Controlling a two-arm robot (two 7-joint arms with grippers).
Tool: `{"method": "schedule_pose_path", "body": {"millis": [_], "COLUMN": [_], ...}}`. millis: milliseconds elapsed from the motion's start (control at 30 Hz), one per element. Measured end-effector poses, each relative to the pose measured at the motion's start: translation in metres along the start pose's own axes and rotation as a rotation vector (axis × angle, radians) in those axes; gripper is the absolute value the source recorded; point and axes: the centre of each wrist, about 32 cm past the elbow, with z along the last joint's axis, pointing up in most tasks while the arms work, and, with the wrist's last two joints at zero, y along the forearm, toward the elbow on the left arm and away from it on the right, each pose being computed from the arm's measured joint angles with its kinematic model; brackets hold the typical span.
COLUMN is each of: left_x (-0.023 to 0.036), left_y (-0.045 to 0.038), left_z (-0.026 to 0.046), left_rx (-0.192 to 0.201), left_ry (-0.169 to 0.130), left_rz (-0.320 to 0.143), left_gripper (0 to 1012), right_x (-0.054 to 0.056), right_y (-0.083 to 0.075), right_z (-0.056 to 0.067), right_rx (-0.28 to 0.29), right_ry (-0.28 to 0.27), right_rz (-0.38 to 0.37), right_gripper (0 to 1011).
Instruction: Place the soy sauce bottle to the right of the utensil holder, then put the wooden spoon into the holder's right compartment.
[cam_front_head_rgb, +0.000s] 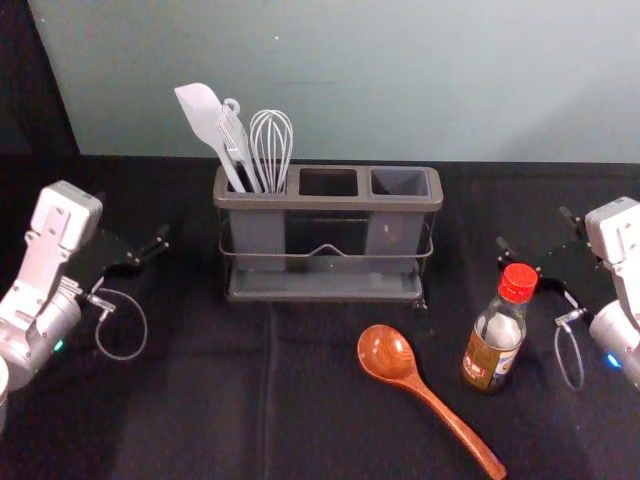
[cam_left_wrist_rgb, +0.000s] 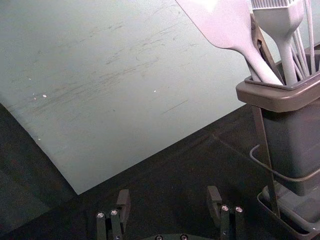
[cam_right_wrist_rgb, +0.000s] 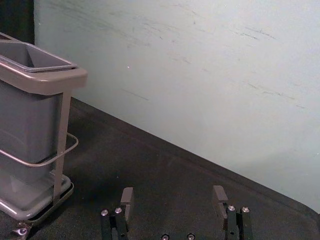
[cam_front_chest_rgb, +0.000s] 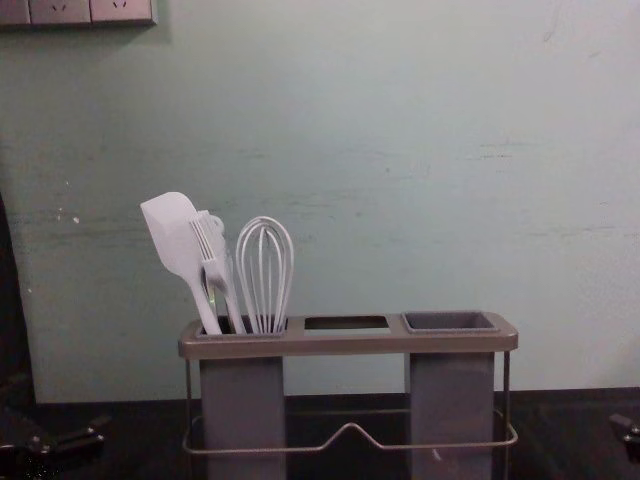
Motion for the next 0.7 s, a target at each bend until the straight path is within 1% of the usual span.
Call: {"method": "schedule_pose_path", "body": {"millis": [400,567,700], "left_x": [0.0000,0.0000,0.0000], "left_y": [0.0000,0.0000,0.0000], "left_z": [0.0000,0.0000,0.0000], "left_rx": [0.000,0.000,0.000], "left_ry": [0.000,0.000,0.000], "left_rz": [0.000,0.000,0.000], "left_gripper": [1005,1005,1005], "right_x": [0.000,0.000,0.001], "right_y": [-0.002,-0.012,-0.028], "right_z": [0.000,0.001,0.003], "right_rx": [0.002,0.007,0.006], "right_ry": [-0.001,-0.013,-0.026], "right_rz": [-0.003,-0.003,0.007], "right_gripper": [1002,1003,1002]}}
